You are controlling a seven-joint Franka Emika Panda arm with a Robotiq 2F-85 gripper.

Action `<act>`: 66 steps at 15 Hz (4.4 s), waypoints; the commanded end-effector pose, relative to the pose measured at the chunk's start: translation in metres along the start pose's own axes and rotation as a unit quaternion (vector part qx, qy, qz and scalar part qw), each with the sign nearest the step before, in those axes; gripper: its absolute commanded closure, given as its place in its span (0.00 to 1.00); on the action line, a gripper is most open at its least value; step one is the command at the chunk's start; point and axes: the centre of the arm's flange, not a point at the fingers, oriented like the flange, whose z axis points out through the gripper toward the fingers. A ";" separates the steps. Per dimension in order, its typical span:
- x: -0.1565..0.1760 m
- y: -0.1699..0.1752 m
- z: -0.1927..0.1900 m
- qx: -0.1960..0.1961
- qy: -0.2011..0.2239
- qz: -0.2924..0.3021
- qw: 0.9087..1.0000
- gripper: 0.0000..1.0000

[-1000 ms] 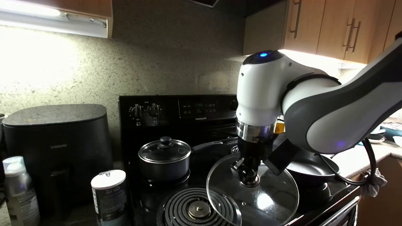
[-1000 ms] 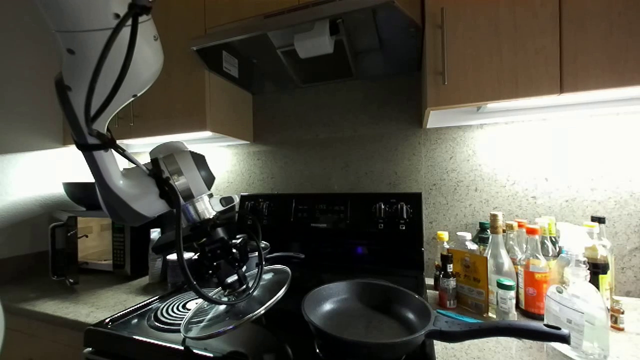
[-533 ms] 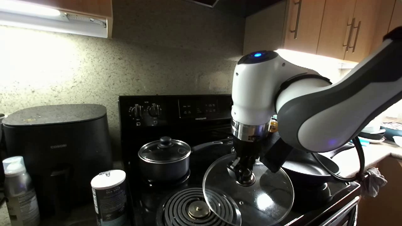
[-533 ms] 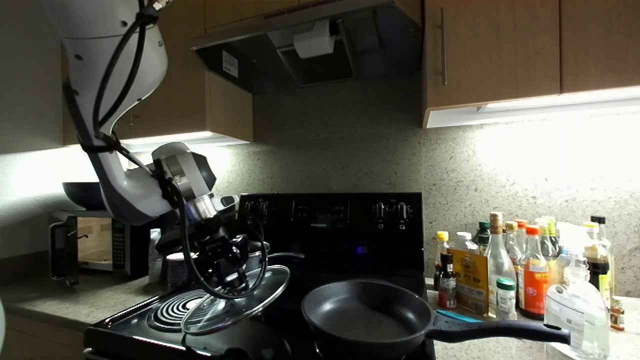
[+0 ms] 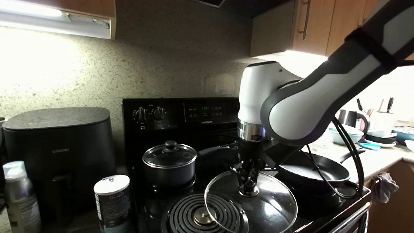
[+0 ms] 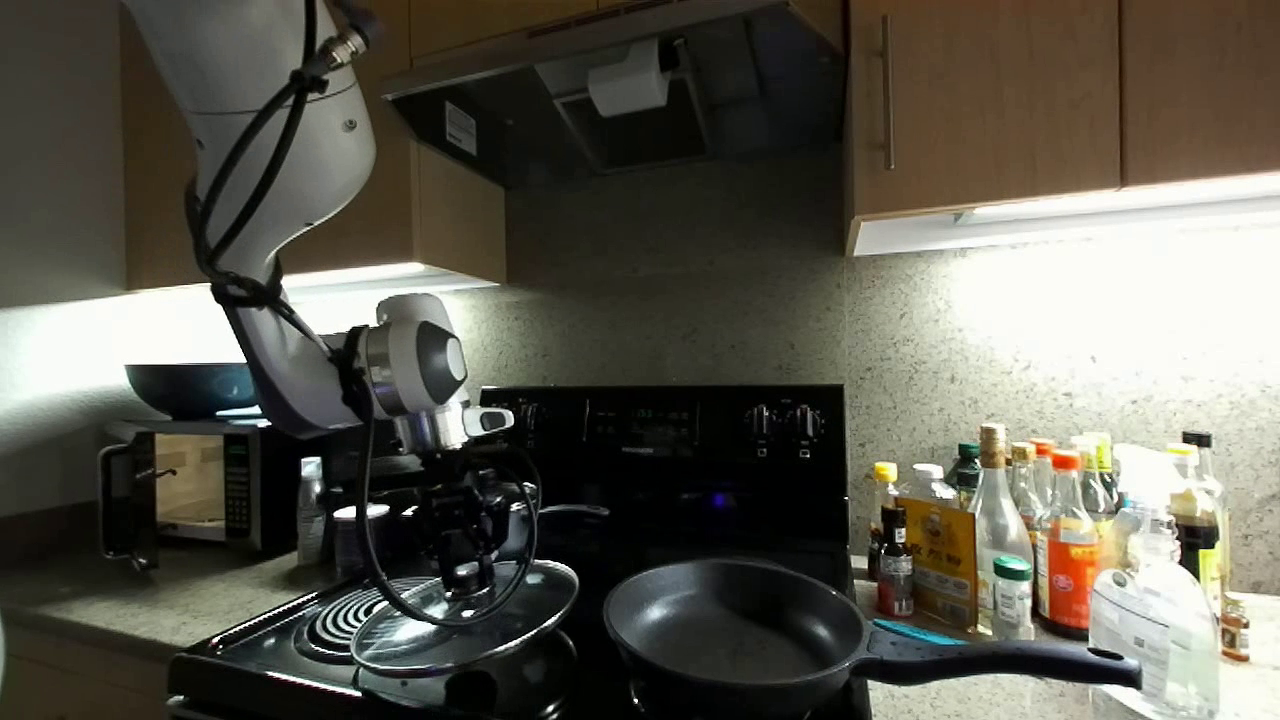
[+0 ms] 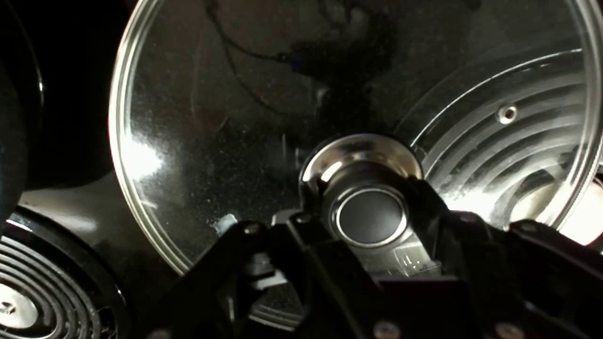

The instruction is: Put the lid on the pot, then put the lid on the stove

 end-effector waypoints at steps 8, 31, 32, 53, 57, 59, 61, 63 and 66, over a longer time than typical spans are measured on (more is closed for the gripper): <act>0.009 0.040 0.019 0.019 0.010 0.067 0.998 0.75; 0.037 0.111 0.072 0.018 -0.028 0.210 0.977 0.75; 0.040 0.112 0.074 0.020 -0.031 0.216 0.976 0.75; 0.030 0.063 0.000 -0.062 0.089 0.180 0.978 0.00; -0.004 0.028 -0.064 -0.085 0.201 0.145 0.965 0.00; -0.018 0.021 -0.082 -0.083 0.237 0.137 0.958 0.00; -0.028 0.022 -0.087 -0.087 0.241 0.150 0.955 0.00; -0.006 0.022 -0.087 -0.087 0.234 0.146 0.957 0.00; -0.014 0.022 -0.088 -0.087 0.233 0.145 0.958 0.00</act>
